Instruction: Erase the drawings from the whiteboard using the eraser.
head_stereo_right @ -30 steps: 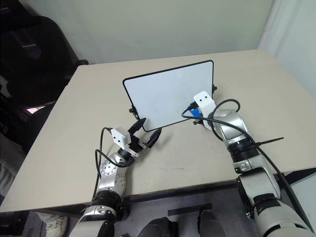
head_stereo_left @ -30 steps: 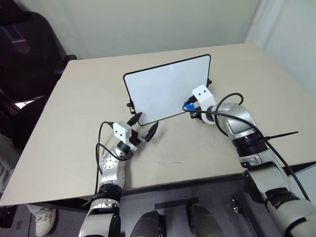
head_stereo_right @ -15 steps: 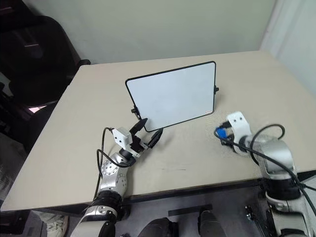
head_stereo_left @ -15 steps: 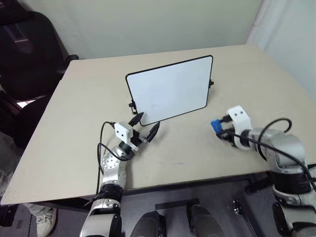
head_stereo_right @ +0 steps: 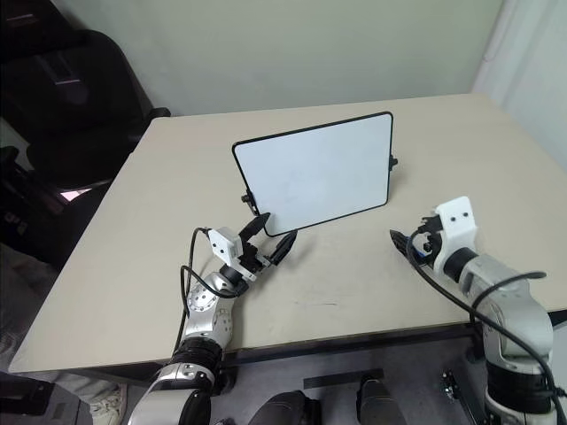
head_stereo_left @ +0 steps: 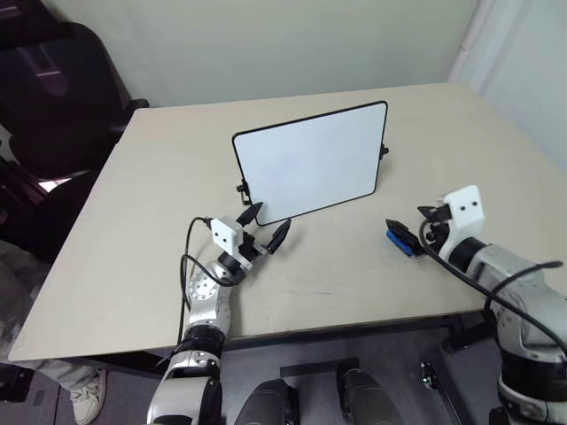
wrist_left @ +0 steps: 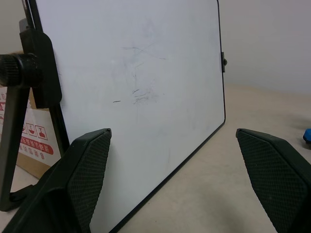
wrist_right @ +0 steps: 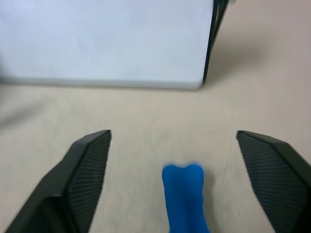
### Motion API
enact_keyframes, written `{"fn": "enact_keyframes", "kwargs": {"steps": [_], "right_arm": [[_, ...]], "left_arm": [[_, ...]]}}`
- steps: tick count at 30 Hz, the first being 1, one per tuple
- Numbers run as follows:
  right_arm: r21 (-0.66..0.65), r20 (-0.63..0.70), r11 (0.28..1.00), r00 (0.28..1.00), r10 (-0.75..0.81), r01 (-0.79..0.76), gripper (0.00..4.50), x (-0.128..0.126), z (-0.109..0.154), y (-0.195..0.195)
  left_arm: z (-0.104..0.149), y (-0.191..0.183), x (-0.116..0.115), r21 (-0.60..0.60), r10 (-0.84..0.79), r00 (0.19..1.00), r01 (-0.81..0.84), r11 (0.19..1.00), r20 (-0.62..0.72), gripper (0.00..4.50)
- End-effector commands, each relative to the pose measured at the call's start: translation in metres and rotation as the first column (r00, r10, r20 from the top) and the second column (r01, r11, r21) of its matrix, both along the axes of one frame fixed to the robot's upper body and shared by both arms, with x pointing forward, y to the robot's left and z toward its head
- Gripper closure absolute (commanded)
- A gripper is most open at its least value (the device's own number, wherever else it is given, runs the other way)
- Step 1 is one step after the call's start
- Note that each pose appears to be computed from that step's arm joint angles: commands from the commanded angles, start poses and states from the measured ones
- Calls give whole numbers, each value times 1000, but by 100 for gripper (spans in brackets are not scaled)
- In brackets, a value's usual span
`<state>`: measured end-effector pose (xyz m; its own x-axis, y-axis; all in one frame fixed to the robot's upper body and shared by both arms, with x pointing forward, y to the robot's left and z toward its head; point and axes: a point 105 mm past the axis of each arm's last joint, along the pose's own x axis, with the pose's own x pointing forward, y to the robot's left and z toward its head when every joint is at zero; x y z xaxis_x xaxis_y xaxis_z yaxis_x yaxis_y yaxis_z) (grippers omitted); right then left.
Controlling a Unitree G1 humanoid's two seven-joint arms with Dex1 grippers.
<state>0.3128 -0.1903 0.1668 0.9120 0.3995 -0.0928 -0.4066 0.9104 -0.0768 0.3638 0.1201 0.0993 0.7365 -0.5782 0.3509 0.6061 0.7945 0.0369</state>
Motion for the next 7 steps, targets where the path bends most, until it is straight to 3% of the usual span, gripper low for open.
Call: {"fn": "enact_keyframes", "kwargs": {"steps": [1,7], "right_arm": [[95,178,993,983,54,-71,22,-7,31,14],[111,247,978,958,142,-174,22,-14,31,35]], "left_arm": [[-14,-6,-4,-30,-2,999,0,1000,-39,0],[-13,-5,-4,-30,0,999,-1,1000,-35,0]]}}
